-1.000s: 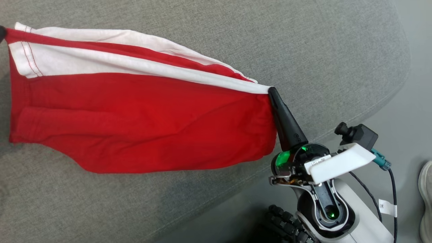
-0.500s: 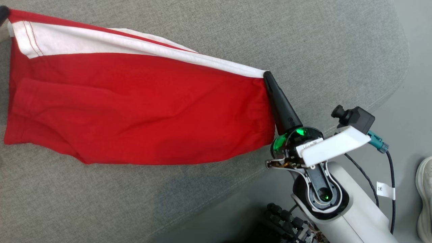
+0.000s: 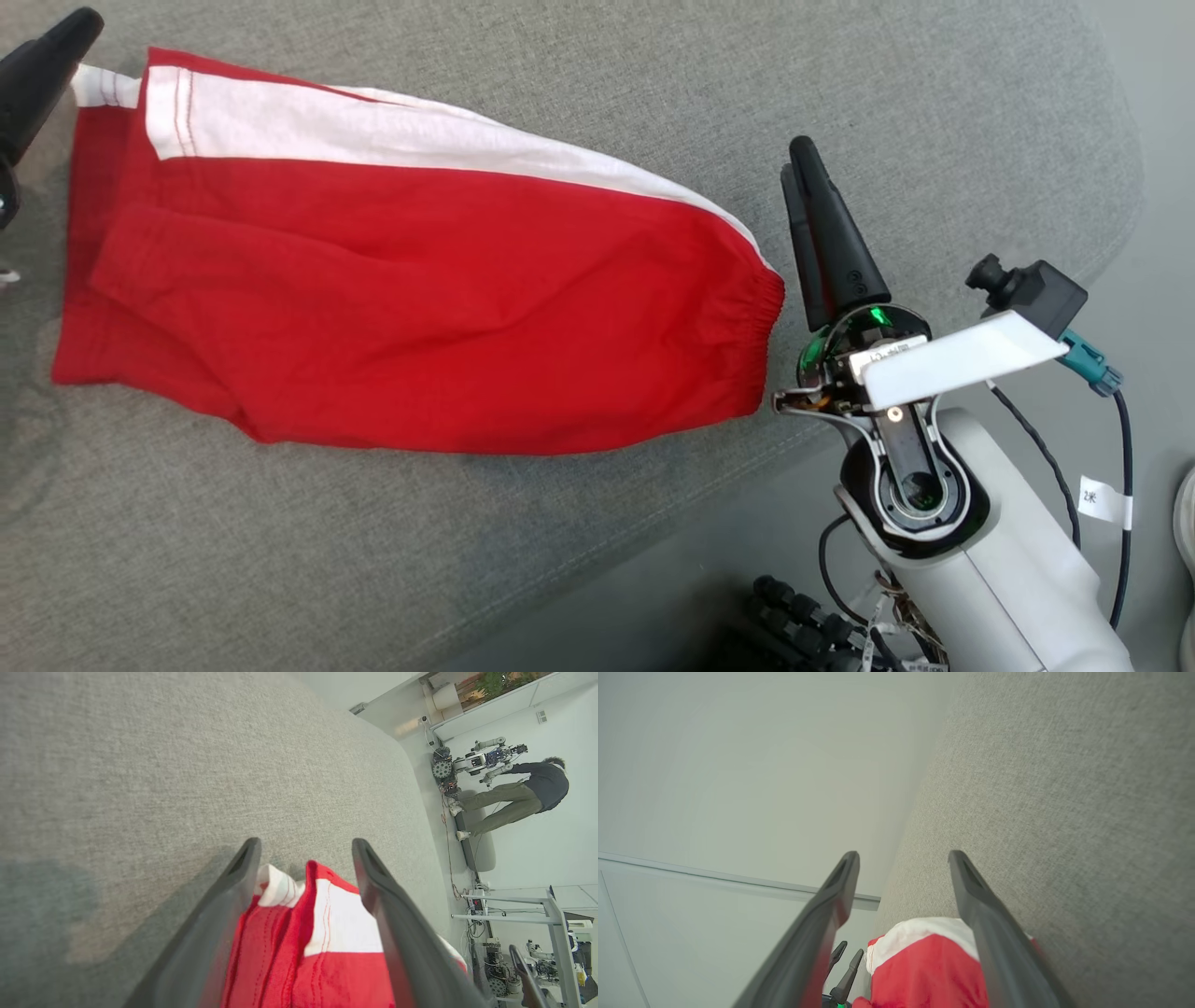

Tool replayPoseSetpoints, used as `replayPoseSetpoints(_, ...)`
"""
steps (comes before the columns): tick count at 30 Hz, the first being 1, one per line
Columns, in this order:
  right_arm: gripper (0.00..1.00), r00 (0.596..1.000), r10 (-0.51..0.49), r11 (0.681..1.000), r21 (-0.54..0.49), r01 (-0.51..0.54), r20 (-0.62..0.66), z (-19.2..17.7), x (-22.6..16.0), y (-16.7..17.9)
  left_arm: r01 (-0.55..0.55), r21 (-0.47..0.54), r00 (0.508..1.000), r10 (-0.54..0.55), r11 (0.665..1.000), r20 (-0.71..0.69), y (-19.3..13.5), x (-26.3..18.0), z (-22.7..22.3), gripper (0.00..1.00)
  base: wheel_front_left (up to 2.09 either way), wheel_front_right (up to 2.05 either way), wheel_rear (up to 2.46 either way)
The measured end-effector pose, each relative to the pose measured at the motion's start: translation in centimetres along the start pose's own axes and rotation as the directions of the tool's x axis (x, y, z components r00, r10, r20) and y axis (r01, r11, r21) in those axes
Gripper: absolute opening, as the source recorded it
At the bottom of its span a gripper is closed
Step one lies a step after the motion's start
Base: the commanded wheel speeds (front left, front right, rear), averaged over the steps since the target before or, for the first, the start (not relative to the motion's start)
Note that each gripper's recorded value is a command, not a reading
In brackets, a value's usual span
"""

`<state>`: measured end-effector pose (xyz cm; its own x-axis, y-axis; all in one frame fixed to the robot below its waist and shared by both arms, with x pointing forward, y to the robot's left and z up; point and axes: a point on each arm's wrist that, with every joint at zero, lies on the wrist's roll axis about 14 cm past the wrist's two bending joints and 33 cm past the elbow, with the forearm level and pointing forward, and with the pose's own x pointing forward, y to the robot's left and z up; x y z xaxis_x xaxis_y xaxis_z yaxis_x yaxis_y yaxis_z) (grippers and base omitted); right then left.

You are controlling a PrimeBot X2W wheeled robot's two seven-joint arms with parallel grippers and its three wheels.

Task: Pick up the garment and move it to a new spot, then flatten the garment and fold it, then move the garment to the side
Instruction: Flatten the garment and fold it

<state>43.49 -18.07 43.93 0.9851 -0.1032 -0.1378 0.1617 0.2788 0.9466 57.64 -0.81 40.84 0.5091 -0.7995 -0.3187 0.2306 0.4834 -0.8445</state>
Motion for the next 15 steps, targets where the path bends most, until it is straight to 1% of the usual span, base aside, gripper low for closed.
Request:
replayPoseSetpoints(4, 1.00, 1.000, -0.006, 1.000, -0.015, 0.006, -0.023, -0.7, -1.1, -0.1, 0.051, -0.001, 0.995, -0.051, 0.999, 0.085, -2.5, -0.4, 1.4, 1.00, 0.00, 0.00, 0.00)
replayPoseSetpoints(7, 1.00, 0.997, -0.057, 0.997, -0.054, 0.053, -0.061, -1.4, -3.0, -1.7, 0.101, 0.028, 0.981, -0.104, 0.994, 0.165, -5.0, -1.4, 3.0, 1.00, 0.00, 0.00, 0.00)
replayPoseSetpoints(9, 1.00, 0.991, -0.106, 0.988, -0.119, 0.095, -0.084, -1.3, -4.5, -3.4, 0.123, 0.067, 0.968, -0.134, 0.990, 0.210, -6.7, -2.3, 3.9, 1.00, 0.00, 0.00, 0.00)
replayPoseSetpoints(11, 1.00, 0.984, -0.151, 0.977, -0.166, 0.134, -0.093, -1.0, -5.8, -4.7, 0.123, 0.124, 0.954, -0.152, 0.985, 0.258, -8.0, -3.2, 4.6, 1.00, 0.00, 0.00, 0.00)
replayPoseSetpoints(14, 1.00, 0.980, -0.170, 0.974, -0.172, 0.151, -0.106, -1.4, -6.9, -5.3, 0.105, 0.177, 0.942, -0.155, 0.979, 0.298, -8.9, -4.7, 4.6, 1.00, 0.00, 0.00, 0.00)
replayPoseSetpoints(15, 1.00, 0.980, -0.169, 0.974, -0.169, 0.149, -0.108, -1.5, -7.1, -5.2, 0.101, 0.180, 0.940, -0.153, 0.979, 0.306, -9.0, -5.1, 4.3, 1.00, 0.00, 0.00, 0.00)
